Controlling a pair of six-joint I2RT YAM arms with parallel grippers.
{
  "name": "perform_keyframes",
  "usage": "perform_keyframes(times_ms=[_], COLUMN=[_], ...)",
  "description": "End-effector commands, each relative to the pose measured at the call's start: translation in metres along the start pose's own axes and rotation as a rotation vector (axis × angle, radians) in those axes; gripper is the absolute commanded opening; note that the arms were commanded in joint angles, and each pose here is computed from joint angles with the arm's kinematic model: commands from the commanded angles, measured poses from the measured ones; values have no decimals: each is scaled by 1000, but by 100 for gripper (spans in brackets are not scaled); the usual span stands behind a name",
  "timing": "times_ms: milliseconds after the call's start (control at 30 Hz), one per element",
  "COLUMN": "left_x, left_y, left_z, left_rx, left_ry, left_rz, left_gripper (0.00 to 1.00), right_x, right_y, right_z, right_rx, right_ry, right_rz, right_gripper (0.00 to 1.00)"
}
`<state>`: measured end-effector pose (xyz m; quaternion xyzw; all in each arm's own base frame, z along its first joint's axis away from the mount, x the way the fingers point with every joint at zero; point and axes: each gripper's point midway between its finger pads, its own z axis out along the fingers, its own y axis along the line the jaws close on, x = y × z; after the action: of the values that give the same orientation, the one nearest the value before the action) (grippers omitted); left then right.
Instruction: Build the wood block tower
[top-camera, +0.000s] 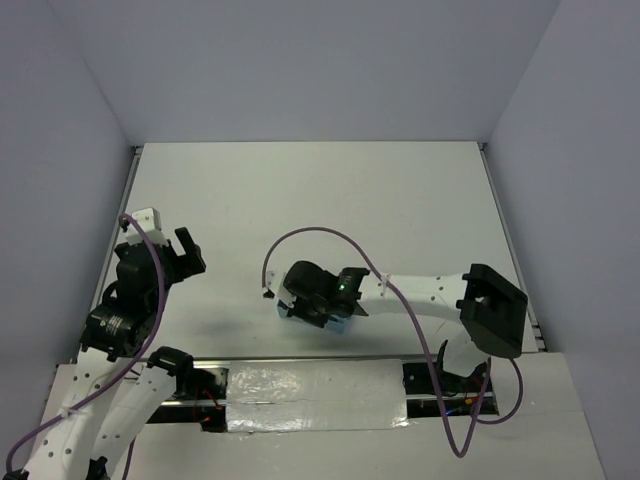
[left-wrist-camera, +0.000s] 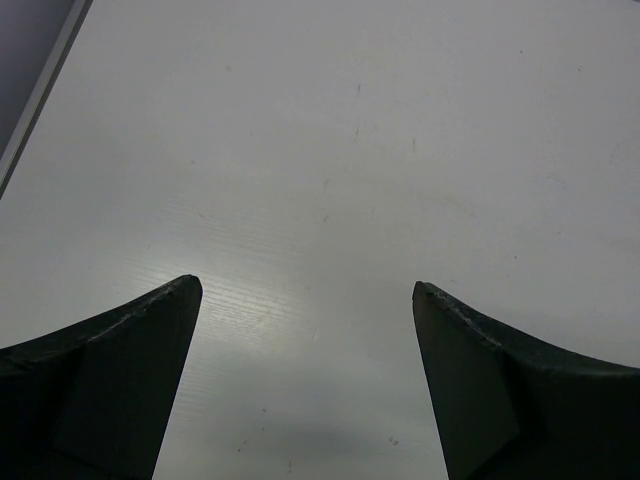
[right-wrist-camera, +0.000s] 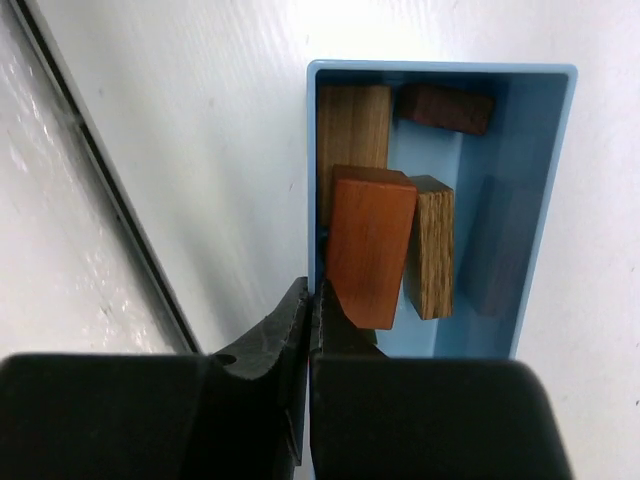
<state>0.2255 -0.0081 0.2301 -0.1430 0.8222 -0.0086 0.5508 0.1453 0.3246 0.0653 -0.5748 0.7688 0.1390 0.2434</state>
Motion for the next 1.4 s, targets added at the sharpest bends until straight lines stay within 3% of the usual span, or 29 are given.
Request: perform_keyframes(times_ms=[0, 133, 267, 300, 367, 400, 567, 633, 733, 867, 1133, 1367], left_x=[-15, -15, -17, -18, -18, -18, -18, -17, -16, -16, -13, -14], left_y=[-5, -5, -2, -2, -1, -2, -2, -3, -4, -6, -7, -9], left_z=[-3, -3, -5, -6, -6, -6, -6, -6, -5, -4, -2, -2], left_rx=[29, 27, 14, 14, 15, 17, 16, 20, 27, 34, 38, 46], left_ry=[-55, -56, -67, -71, -73, -74, -72, -71, -66, -60, -49, -51], left_rz=[-3, -4, -12, -14, -14, -15, -14, -12, -8, -5, 2, 1], left_gripper=[100, 100, 99, 99, 99, 99, 99, 100, 100, 99, 100, 99], right_x=[-49, -107, -176, -173, -204, -197, -249, -248, -274, -285, -299, -283], right_y=[-14, -32, -91, -99, -120, -124, -152, -158, -176, -188, -225, -243], right_z=[-3, -14, -20, 6, 6, 38, 63, 79, 71, 78, 72, 74], right_rx=[2, -102, -127, -155, -229, -269, -414, -504, -623, -719, -796, -863], right_ry=[-117, -262, -391, -353, -408, -352, -474, -478, -657, -756, -987, -1053], right_rz=[-3, 74, 367, 430, 511, 610, 715, 837, 931, 1057, 1313, 1508], right_gripper=[0, 0, 0, 0, 0, 0, 0, 0, 0, 0, 0, 0])
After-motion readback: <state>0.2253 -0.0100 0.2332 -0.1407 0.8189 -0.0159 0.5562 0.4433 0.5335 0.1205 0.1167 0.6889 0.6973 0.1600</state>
